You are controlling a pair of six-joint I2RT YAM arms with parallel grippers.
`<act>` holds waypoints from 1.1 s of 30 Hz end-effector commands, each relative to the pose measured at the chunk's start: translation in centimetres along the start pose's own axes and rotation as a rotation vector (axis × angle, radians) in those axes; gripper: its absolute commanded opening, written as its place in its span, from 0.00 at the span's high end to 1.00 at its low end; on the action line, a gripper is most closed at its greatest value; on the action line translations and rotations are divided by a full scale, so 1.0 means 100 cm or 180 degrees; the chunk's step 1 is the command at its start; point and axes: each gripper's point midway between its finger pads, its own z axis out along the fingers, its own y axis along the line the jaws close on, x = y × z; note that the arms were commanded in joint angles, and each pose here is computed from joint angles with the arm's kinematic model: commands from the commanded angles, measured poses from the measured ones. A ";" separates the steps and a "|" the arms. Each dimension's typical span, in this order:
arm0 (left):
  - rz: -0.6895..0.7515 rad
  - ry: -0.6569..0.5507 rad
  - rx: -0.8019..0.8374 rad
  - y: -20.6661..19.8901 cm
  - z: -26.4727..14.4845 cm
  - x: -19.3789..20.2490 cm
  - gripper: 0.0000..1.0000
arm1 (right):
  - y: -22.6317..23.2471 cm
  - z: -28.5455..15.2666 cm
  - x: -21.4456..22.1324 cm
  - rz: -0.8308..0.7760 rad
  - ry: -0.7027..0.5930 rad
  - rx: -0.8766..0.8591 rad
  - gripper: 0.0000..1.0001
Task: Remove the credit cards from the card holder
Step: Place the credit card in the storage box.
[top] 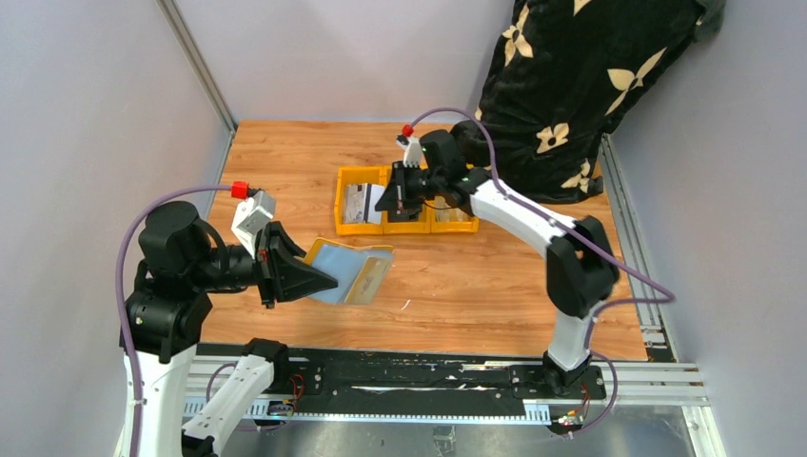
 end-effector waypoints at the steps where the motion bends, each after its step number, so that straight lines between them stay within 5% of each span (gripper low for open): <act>1: 0.0315 -0.0041 0.0154 -0.018 -0.005 -0.001 1.00 | -0.030 0.029 -0.014 -0.0021 0.0093 0.0257 1.00; 15: 0.1217 -0.0143 0.0202 -0.037 -0.014 0.005 1.00 | -0.092 0.126 -0.025 0.0043 0.0146 0.0843 0.99; 24: 0.1591 -0.0178 0.0218 -0.042 -0.017 0.013 1.00 | -0.075 0.132 -0.038 -0.0216 -0.0014 0.0841 0.57; 28: 0.1651 -0.0175 0.0192 -0.038 -0.016 0.013 1.00 | -0.040 0.100 -0.061 -0.0417 -0.0246 0.0703 0.39; 33: 0.1844 -0.0194 0.0163 -0.038 -0.018 0.013 1.00 | 0.031 0.032 -0.082 -0.0820 -0.0531 0.0271 0.30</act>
